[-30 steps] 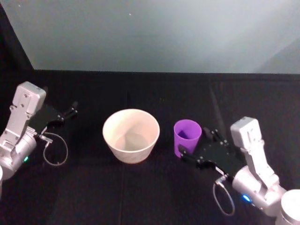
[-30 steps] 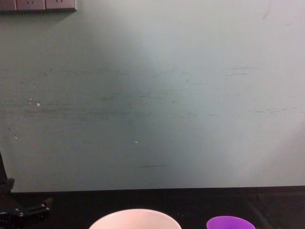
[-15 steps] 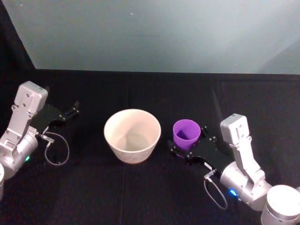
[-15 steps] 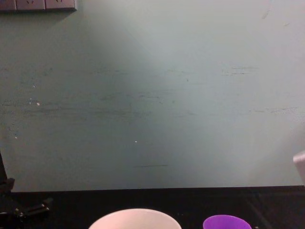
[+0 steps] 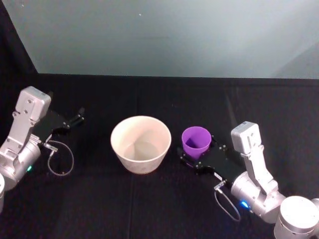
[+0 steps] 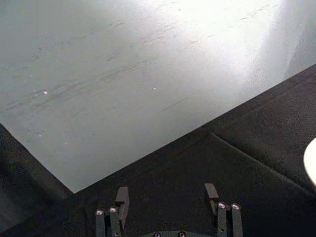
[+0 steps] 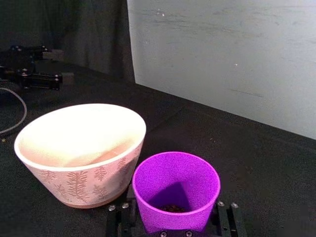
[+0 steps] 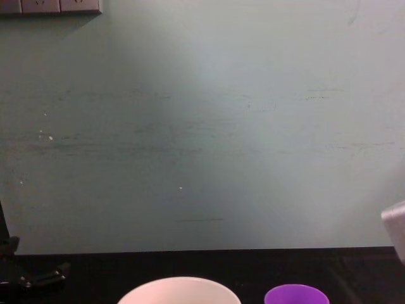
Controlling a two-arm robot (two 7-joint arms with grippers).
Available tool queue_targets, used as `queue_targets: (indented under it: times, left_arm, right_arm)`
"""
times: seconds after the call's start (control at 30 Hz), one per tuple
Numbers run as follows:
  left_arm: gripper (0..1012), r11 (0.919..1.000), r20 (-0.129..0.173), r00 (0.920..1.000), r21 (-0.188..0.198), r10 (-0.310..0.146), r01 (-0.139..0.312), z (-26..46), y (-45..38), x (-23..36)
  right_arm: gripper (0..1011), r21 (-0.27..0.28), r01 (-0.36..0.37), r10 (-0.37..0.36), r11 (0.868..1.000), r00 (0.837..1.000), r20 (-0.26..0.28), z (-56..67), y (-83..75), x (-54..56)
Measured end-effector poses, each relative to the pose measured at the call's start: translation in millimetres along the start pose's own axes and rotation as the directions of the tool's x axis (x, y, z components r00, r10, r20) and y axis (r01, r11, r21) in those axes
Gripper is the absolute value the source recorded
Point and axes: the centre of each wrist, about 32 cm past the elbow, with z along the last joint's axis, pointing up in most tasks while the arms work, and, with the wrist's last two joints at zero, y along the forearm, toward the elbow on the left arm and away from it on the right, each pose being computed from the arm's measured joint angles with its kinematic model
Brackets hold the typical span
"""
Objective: Pick up the cup and pour the mung beans from the cup into the bowl.
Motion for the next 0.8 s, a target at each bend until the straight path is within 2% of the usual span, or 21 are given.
queue_targets:
  times: [0.17, 0.4, 0.63, 0.7, 0.8]
  left_arm:
    - [1000, 1.0000, 0.000, 1.0000, 0.000, 0.000, 0.000, 0.0, 0.0, 0.0]
    - [1000, 1.0000, 0.000, 1.0000, 0.000, 0.000, 0.000, 0.0, 0.0, 0.0]
    - [1000, 1.0000, 0.000, 1.0000, 0.000, 0.000, 0.000, 0.0, 0.0, 0.0]
    - [1000, 1.0000, 0.000, 1.0000, 0.000, 0.000, 0.000, 0.0, 0.0, 0.0]
    - [1000, 1.0000, 0.000, 1.0000, 0.000, 0.000, 0.000, 0.0, 0.0, 0.0]
  right_arm:
    - [735, 0.003, 0.000, 0.000, 1.000, 1.000, -0.001, 0.2, 1.1, -1.1]
    - [718, 0.010, 0.002, -0.002, 1.000, 1.000, 0.004, 6.3, 0.7, -1.4]
    - [718, 0.041, 0.031, -0.031, 0.999, 1.000, -0.001, 20.1, -1.5, 3.5]
    - [718, 0.067, 0.053, -0.053, 0.996, 0.999, -0.005, 29.0, -1.8, 5.5]
    - [718, 0.086, 0.065, -0.065, 0.994, 0.998, -0.011, 35.8, -1.5, 7.2]
